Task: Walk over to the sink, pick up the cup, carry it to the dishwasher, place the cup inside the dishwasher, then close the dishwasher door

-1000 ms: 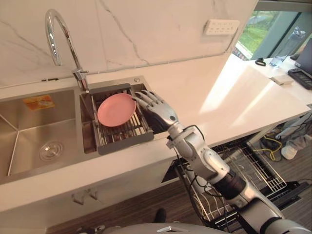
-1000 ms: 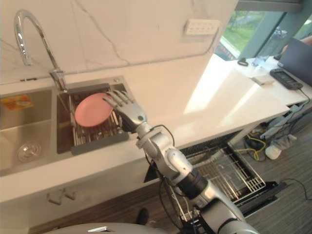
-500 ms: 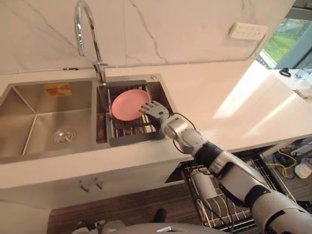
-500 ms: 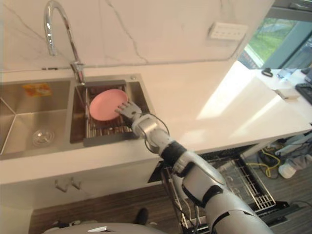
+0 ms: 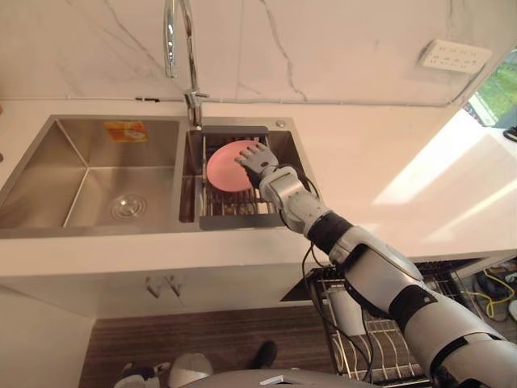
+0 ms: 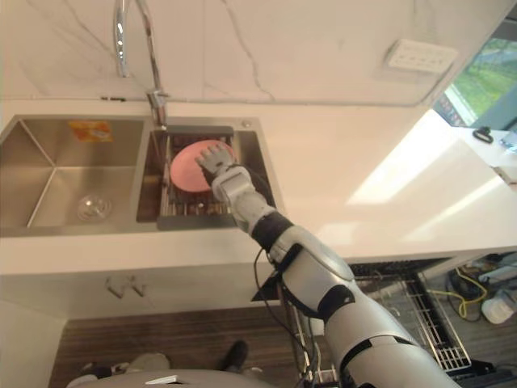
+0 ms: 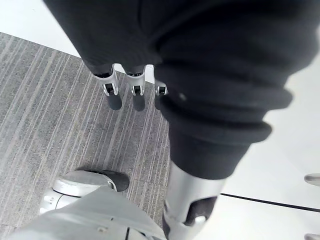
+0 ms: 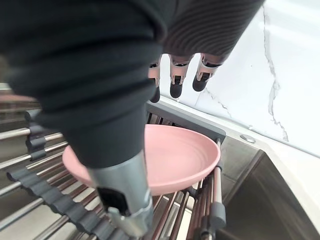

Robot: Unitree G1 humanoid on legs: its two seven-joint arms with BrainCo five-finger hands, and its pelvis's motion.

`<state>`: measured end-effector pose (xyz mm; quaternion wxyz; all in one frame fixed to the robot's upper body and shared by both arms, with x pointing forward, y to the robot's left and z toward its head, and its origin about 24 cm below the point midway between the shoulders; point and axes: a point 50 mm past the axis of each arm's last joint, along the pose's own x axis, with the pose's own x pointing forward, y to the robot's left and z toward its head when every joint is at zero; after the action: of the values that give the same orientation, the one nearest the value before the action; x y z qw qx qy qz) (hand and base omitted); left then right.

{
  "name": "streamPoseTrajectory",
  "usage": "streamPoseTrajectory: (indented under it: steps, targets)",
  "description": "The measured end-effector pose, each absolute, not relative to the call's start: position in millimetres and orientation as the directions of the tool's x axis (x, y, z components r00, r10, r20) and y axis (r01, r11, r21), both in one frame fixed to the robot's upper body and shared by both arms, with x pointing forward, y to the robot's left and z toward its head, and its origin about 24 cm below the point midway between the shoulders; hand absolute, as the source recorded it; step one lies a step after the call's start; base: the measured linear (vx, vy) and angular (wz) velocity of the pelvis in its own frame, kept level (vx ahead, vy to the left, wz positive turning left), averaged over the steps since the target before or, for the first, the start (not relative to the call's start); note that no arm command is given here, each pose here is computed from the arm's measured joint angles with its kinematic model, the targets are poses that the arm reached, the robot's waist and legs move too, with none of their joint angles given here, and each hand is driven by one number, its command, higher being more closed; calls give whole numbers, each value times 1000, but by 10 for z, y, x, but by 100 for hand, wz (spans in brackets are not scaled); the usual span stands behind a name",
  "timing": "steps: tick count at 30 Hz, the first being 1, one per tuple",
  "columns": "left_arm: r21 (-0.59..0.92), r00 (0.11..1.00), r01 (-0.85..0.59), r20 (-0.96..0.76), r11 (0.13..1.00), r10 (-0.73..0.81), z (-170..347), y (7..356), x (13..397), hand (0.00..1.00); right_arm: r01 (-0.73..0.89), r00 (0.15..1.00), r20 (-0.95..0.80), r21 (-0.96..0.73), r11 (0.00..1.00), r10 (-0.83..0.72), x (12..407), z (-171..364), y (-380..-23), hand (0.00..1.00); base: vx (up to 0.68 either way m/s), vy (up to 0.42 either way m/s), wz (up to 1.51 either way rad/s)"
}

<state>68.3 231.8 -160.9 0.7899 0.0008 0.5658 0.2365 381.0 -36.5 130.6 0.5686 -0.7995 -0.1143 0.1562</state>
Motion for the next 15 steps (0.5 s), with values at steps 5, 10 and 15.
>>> streamPoseTrajectory:
  steps: [5, 10, 15]
  targets:
    - [271, 270, -380, -882, 884, 386, -1583, 2347, 721, 0, -44, 941, -148, -945, -323, 306, 3852, 1238, -461, 0, 11, -2, 6]
    - [267, 274, -379, -882, 886, 384, -1580, 2350, 729, 0, -75, 945, -173, -941, -330, 277, 3872, 1171, -514, 0, 13, -2, 3]
    - [261, 276, -383, -883, 886, 379, -1580, 2357, 725, 0, -94, 954, -177, -943, -319, 242, 3899, 1113, -592, 0, 8, -9, 2]
